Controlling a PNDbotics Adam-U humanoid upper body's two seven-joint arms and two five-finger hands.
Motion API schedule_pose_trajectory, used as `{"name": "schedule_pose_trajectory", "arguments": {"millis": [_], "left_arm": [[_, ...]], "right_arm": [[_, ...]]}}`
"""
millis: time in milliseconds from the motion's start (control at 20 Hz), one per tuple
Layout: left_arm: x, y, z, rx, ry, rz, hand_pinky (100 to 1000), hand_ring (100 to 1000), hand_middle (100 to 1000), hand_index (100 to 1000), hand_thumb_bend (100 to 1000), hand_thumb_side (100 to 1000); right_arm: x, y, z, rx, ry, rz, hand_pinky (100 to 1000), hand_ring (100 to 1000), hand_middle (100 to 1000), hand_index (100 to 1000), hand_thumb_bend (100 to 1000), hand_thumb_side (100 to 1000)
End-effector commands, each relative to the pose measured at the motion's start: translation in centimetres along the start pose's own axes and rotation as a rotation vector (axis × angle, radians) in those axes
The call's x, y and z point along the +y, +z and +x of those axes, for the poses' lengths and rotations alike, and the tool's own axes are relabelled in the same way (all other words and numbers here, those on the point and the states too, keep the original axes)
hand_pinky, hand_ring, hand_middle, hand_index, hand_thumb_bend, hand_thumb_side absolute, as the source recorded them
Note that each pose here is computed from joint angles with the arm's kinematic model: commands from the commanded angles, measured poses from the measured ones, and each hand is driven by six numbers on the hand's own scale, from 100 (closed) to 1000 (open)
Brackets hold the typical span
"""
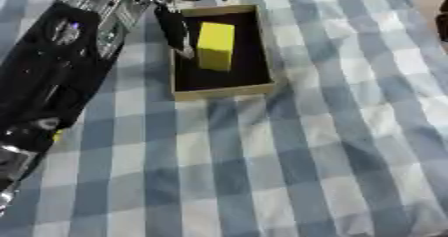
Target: Pick up objects on the table and place them in the box.
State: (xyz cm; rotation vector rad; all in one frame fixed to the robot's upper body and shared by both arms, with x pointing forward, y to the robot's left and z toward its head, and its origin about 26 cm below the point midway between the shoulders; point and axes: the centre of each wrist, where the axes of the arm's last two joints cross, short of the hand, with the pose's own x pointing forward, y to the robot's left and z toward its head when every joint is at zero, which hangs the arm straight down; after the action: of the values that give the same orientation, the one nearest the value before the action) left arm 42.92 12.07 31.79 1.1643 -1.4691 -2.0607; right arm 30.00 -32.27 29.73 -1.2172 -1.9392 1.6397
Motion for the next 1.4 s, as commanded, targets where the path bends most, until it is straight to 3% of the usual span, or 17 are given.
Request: {"name": "schedule_pose_trajectory", "arguments": {"millis": [50,250,450,600,700,850,1400], "left_arm": [[2.4,1.6,-0.9,0.026,-0.023,0.08,962,975,885,903,729,289],[4.4,4.6,-1.2,-0.013,0.003,0.158,951,961,850,892,642,204],[5.9,10.1,-1.6,-0.056,0.03,0.23,937,945,828,883,629,180],[5.9,14.7,-1.6,-0.049,0.039,0.226,927,935,815,876,643,186],[5.3,17.1,-1.3,-0.027,0.056,0.205,923,928,806,872,640,211],[3.6,18.9,-1.8,0.016,0.101,0.151,921,925,802,869,640,224],[-1.8,20.6,-3.2,0.111,0.215,-0.059,925,935,813,882,621,348]], "right_arm": [[-1.1,0.1,0.0,-0.004,0.032,-0.018,543,667,564,580,100,254],[-1.1,0.3,-0.1,0.006,0.038,-0.012,543,667,564,580,100,265],[-1.1,0.6,-0.2,0.018,0.046,-0.003,544,667,565,581,100,274],[-1.1,0.7,-0.2,0.026,0.053,0.0,548,668,566,582,100,279],[-1.1,0.7,-0.2,0.027,0.057,0.0,550,669,566,582,100,280],[-1.2,0.7,-0.1,0.025,0.06,-0.003,554,670,567,583,100,282],[-1.2,0.5,-0.1,0.027,0.062,-0.014,569,673,570,585,100,291]]}}
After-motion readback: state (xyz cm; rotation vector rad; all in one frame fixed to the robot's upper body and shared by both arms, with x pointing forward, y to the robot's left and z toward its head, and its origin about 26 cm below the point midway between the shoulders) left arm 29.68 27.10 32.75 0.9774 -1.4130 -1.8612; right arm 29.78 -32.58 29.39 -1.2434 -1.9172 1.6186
